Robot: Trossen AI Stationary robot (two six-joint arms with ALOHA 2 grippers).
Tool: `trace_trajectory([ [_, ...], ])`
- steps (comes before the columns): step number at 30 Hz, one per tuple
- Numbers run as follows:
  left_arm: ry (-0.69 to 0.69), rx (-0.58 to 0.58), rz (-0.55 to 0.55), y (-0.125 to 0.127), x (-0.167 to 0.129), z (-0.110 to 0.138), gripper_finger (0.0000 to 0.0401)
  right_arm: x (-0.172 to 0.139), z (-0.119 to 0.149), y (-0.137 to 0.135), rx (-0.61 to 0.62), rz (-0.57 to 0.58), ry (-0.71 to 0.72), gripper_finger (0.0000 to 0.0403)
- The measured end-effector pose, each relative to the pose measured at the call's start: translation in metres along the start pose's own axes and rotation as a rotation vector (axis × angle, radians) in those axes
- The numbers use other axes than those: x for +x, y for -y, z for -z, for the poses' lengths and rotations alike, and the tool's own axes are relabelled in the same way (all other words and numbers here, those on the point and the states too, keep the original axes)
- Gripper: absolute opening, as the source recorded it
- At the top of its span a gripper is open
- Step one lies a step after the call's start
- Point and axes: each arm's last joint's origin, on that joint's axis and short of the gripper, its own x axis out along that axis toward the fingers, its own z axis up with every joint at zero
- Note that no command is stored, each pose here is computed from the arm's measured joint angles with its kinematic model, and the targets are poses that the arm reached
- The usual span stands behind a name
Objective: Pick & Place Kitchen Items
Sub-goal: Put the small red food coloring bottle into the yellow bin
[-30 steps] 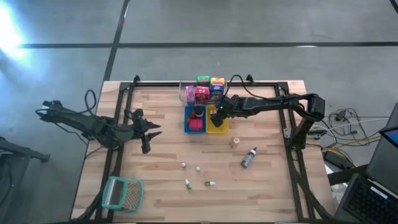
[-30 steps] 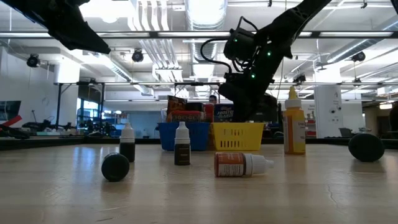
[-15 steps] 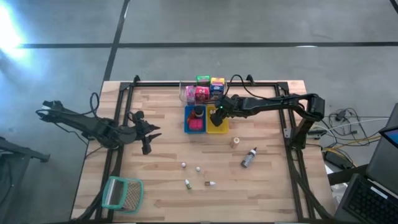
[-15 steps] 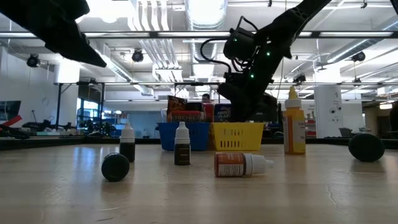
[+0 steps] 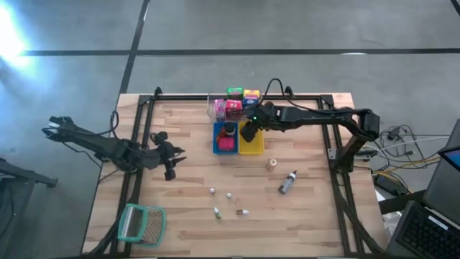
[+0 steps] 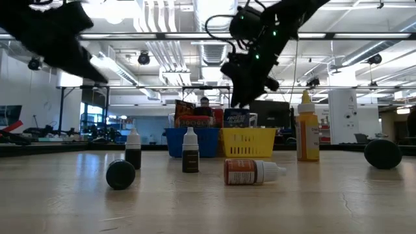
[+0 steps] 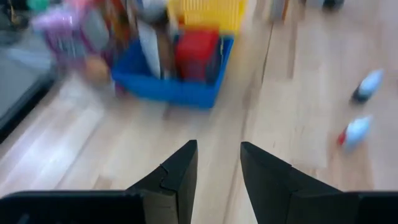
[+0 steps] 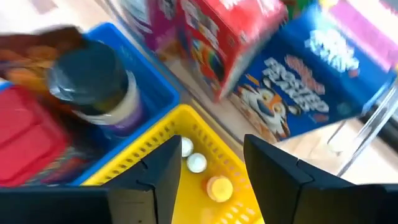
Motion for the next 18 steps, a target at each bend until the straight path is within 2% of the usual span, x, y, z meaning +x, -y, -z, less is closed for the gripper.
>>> trace_trajectory([
  [5,0.281,-0.049,0.027,0.004,-0.011,-0.041,0.0129,-0.023,-0.015,-0.008,-0.034,-0.013,0.056,0.0146],
  [8,0.401,-0.022,0.074,0.004,-0.023,-0.063,0.0129,-0.036,-0.023,-0.012,-0.042,-0.033,0.094,0.0134],
  [13,0.478,0.095,0.252,0.007,-0.039,-0.087,0.0129,-0.061,-0.031,-0.018,-0.059,-0.073,0.146,0.0120],
  [16,0.474,0.092,0.319,0.011,-0.041,-0.095,0.0129,-0.075,-0.033,-0.021,-0.067,-0.098,0.172,0.0115],
  [18,0.458,0.079,0.326,0.013,-0.039,-0.099,0.0129,-0.085,-0.033,-0.025,-0.079,-0.113,0.182,0.0112],
])
